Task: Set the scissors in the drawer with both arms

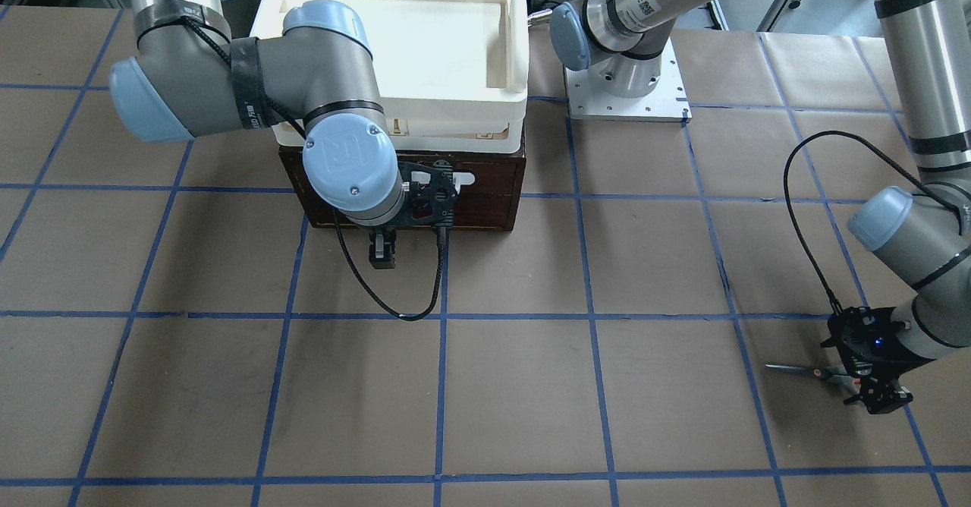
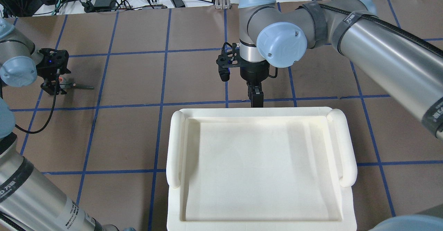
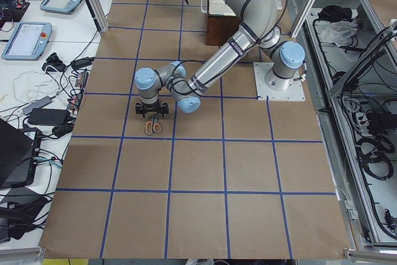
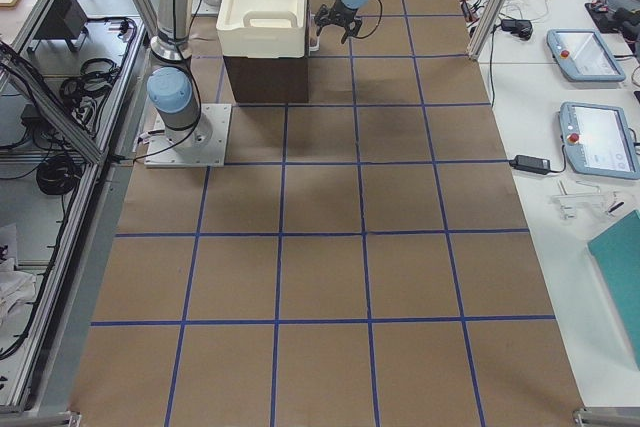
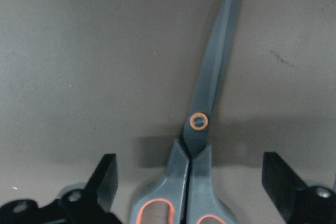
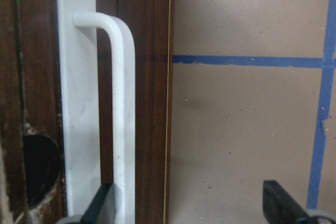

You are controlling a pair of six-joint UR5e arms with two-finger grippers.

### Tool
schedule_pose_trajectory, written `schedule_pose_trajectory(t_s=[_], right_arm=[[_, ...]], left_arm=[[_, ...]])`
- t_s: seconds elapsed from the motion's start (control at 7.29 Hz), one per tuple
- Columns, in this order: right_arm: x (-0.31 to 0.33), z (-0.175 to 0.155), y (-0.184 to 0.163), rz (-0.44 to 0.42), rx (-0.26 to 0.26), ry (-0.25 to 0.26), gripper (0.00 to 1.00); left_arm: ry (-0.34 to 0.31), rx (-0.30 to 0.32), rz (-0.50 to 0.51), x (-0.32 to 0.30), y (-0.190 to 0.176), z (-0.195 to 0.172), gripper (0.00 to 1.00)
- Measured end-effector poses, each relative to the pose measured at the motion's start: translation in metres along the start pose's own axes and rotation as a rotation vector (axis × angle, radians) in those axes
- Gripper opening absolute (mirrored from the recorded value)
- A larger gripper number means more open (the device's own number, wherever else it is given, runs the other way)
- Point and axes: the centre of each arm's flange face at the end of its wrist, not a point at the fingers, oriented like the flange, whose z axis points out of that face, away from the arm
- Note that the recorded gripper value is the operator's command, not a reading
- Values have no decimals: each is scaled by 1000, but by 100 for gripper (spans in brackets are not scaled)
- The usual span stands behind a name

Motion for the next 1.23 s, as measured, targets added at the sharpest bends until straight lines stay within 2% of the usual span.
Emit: schedule_pose_trajectory(t_s=[0.27, 0.41, 0.55, 0.69, 0.82, 1.23], right_arm=[[-1, 3, -5, -5, -3, -5, 100], [-1, 4, -6, -6, 0, -7, 100], [-1, 5, -7, -7, 8, -11, 100], [1, 8, -8, -8, 12, -15, 100], [2, 10, -9, -8, 13, -19, 100], [7, 16, -10, -9, 15, -16, 100]], left_arm=[[9, 6, 7, 0, 0, 7, 93], [9, 6, 13, -1, 1, 8, 84], [6, 5, 20, -3, 2, 8, 53], [4, 4, 32, -5, 3, 9, 30], [4, 3, 45, -6, 4, 10, 2], [2, -1, 59, -7, 4, 8, 0]])
